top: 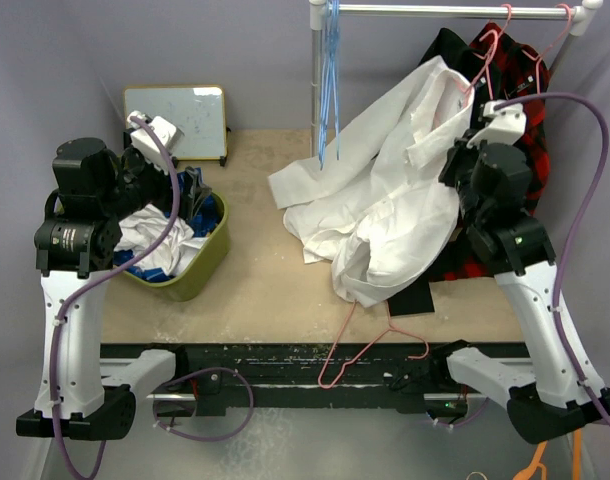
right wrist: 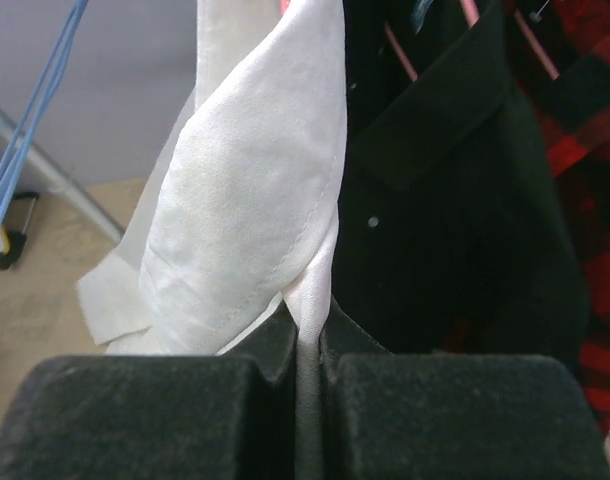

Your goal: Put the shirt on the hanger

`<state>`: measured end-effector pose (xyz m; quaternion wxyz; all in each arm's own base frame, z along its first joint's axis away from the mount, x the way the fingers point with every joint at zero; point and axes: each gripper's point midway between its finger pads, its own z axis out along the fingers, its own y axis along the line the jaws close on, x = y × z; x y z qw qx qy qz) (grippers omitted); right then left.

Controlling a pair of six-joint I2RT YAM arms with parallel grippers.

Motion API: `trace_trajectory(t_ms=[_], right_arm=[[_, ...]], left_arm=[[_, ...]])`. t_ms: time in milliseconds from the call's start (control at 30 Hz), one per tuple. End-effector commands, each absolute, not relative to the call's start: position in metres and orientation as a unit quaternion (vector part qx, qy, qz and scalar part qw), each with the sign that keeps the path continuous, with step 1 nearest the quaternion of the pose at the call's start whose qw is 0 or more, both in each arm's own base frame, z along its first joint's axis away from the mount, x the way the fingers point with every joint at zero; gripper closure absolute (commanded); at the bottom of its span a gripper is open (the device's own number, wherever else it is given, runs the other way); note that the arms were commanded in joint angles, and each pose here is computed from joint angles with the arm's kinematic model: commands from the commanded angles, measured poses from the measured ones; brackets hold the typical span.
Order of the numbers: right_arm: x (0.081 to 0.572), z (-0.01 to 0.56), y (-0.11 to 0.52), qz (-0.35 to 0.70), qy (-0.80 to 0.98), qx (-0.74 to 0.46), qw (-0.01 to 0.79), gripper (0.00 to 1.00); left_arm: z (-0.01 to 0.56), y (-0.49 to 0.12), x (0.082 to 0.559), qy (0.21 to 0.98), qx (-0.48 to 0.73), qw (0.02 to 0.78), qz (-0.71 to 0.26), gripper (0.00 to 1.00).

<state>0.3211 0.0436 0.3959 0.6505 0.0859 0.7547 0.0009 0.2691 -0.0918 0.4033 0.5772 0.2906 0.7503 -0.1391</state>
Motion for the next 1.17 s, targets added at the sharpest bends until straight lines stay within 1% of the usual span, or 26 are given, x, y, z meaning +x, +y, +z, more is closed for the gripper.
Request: trace_trajectory(t_ms=[0, 100, 267, 433, 733, 967, 1000, 1033, 1067, 1100, 1133], right_arm=[[0.348, 0.441, 0.035, -0.004, 0.720, 0.047, 0.692, 1.00], [0.361, 0.457, 0.028, -0.014, 0.713, 0.041, 0.700, 1.00], [0.382, 0.482, 0.024, -0.008, 0.703, 0.022, 0.711, 1.00], [0.403, 0.487, 0.033, 0.006, 0.704, 0.006, 0.710, 1.00], [0.441, 0.459, 0.045, 0.033, 0.722, -0.002, 0.691, 1.00], [0.450, 0.434, 0.054, 0.059, 0.735, -0.011, 0.675, 1.00], [0.448, 0.431, 0.055, 0.062, 0.737, -0.013, 0.672, 0.96], [0.446, 0.429, 0.055, 0.062, 0.739, -0.012, 0.671, 0.78], [0.441, 0.430, 0.054, 0.064, 0.737, -0.009, 0.672, 0.54], [0.436, 0.430, 0.053, 0.065, 0.735, -0.005, 0.675, 0.25], [0.429, 0.432, 0.051, 0.065, 0.732, -0.001, 0.678, 0.03]], left_arm=[[0.418, -0.051, 0.297, 0.772, 0.129, 0.617, -0.080, 0.01], [0.416, -0.038, 0.299, 0.779, 0.096, 0.617, -0.057, 0.01], [0.409, -0.039, 0.297, 0.785, 0.093, 0.609, -0.060, 0.01], [0.404, -0.036, 0.301, 0.790, 0.081, 0.605, -0.056, 0.01], [0.405, -0.028, 0.305, 0.791, 0.068, 0.607, -0.038, 0.01], [0.399, -0.022, 0.307, 0.795, 0.064, 0.603, -0.021, 0.01], [0.399, -0.022, 0.308, 0.795, 0.063, 0.604, -0.021, 0.01], [0.400, -0.022, 0.308, 0.794, 0.063, 0.604, -0.021, 0.01], [0.400, -0.020, 0.308, 0.794, 0.056, 0.605, -0.021, 0.01], [0.400, -0.018, 0.308, 0.796, 0.042, 0.604, -0.020, 0.01], [0.401, -0.014, 0.309, 0.795, 0.019, 0.607, -0.016, 0.01]])
